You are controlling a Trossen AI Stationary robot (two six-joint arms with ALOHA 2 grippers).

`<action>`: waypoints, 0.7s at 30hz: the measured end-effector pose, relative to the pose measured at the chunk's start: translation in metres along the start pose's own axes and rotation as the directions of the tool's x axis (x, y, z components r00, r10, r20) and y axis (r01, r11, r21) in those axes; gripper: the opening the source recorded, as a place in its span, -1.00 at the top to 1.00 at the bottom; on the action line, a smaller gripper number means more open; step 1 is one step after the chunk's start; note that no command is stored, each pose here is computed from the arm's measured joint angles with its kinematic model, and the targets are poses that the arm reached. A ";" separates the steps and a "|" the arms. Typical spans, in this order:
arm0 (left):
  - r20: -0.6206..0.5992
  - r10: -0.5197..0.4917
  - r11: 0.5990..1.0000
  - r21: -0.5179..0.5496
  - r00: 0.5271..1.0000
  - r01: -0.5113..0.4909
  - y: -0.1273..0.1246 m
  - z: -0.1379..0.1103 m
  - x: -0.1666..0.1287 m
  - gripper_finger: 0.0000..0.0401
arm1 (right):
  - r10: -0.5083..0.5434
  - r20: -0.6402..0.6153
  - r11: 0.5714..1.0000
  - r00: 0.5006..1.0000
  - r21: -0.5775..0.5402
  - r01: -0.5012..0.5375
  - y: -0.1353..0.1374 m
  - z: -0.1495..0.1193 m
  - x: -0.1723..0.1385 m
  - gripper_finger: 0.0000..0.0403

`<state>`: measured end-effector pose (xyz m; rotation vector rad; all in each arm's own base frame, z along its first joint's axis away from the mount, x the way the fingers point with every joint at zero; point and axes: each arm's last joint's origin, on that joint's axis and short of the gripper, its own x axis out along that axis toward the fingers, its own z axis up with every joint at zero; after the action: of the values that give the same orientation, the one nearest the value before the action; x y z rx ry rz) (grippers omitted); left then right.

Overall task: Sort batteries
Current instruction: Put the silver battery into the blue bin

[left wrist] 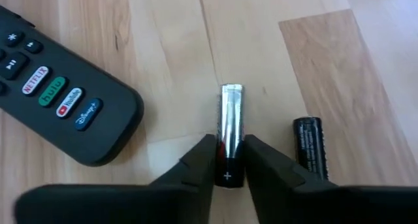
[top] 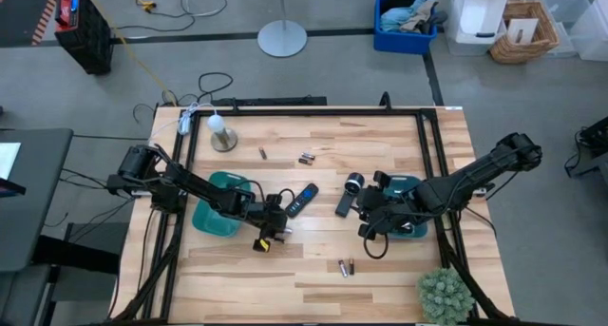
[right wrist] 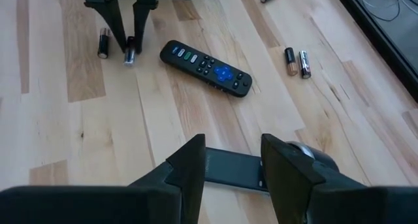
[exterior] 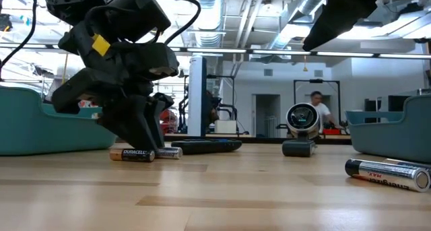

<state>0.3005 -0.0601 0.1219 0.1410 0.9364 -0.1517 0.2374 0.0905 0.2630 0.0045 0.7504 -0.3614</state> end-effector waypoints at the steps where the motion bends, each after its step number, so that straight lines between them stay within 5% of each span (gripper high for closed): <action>1: -0.006 0.001 1.000 -0.001 1.000 -0.001 0.001 -0.001 0.000 0.70 | 0.000 0.000 1.000 1.000 -0.001 0.000 0.000 0.000 0.000 0.19; 14: 0.046 0.020 1.000 0.009 0.999 -0.020 0.003 0.005 -0.010 0.79 | -0.014 0.010 1.000 1.000 -0.013 0.014 -0.001 0.000 0.000 0.19; 21: 0.256 0.035 0.999 0.024 0.966 -0.043 0.008 0.028 -0.027 0.79 | -0.056 0.085 0.996 0.995 -0.066 0.062 -0.001 0.006 -0.002 0.19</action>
<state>0.3081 -0.0552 0.1607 0.1626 0.6740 -0.1432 0.2397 0.0891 0.2691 -0.0974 0.6814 -0.3895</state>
